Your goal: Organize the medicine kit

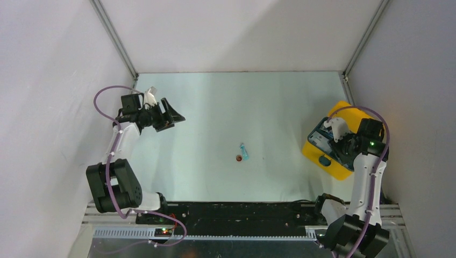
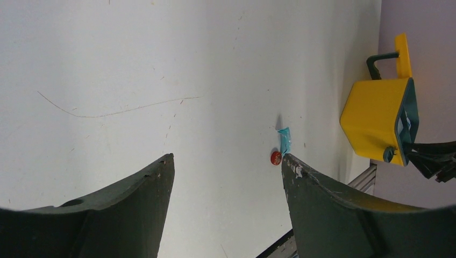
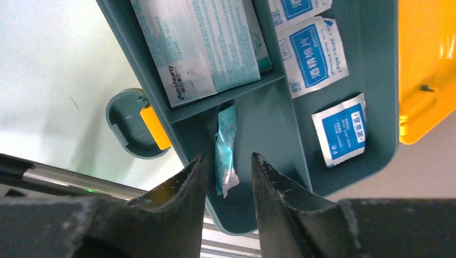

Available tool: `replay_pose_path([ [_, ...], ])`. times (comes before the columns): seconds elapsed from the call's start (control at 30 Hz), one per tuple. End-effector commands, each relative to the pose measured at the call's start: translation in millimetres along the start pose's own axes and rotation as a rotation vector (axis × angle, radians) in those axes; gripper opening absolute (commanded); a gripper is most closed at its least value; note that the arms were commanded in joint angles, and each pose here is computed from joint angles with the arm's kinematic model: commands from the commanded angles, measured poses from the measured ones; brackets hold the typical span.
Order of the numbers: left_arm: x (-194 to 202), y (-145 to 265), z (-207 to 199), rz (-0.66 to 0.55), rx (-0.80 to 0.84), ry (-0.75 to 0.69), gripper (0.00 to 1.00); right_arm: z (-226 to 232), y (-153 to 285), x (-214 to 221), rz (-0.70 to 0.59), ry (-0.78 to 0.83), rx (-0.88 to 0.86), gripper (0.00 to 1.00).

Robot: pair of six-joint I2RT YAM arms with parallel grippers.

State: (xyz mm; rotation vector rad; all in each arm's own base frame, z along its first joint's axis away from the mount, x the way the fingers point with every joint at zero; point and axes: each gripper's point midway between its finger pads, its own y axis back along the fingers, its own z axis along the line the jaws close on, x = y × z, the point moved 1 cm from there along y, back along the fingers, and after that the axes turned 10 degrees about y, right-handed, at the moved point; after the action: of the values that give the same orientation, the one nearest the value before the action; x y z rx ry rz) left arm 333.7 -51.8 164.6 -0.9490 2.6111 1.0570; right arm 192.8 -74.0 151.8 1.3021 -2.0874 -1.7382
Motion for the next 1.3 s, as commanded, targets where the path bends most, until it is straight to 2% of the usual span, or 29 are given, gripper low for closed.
replay_pose_path([
  [0.0,-12,6,-21,-0.021,0.055,-0.051,0.78,-21,16,-13,-0.048,0.024,0.108,0.44],
  [0.03,-12,7,-21,-0.024,0.054,-0.052,0.77,-24,21,-18,-0.068,0.026,0.123,0.5],
  [0.1,-12,7,-21,-0.026,0.051,-0.056,0.78,-28,33,-34,-0.124,0.015,0.136,0.54],
  [0.2,-11,7,-20,-0.028,0.048,-0.056,0.78,-26,47,-67,-0.228,-0.017,0.109,0.54],
  [0.3,-11,6,-21,-0.024,0.048,-0.056,0.78,-12,41,-101,-0.304,-0.024,0.03,0.53],
  [0.43,-9,5,-18,-0.021,0.041,-0.058,0.78,34,9,-159,-0.36,-0.067,-0.156,0.55],
  [0.53,-8,4,-10,-0.03,0.005,-0.069,0.78,95,-28,-196,-0.329,0.048,-0.323,0.58],
  [0.67,-7,7,-4,-0.053,-0.03,-0.101,0.78,144,-60,-224,-0.294,0.163,-0.409,0.57],
  [0.77,-11,10,-1,-0.075,-0.059,-0.122,0.78,172,-65,-255,-0.346,0.079,-0.511,0.56],
  [0.9,-15,11,4,-0.088,-0.096,-0.14,0.78,209,-95,-265,-0.238,-0.082,-0.658,0.54],
  [1.13,-14,7,9,-0.063,-0.107,-0.124,0.78,259,-124,-266,-0.109,-0.071,-0.7,0.54],
  [1.27,-13,7,8,-0.055,-0.099,-0.122,0.78,268,-140,-267,-0.054,-0.07,-0.667,0.5],
])
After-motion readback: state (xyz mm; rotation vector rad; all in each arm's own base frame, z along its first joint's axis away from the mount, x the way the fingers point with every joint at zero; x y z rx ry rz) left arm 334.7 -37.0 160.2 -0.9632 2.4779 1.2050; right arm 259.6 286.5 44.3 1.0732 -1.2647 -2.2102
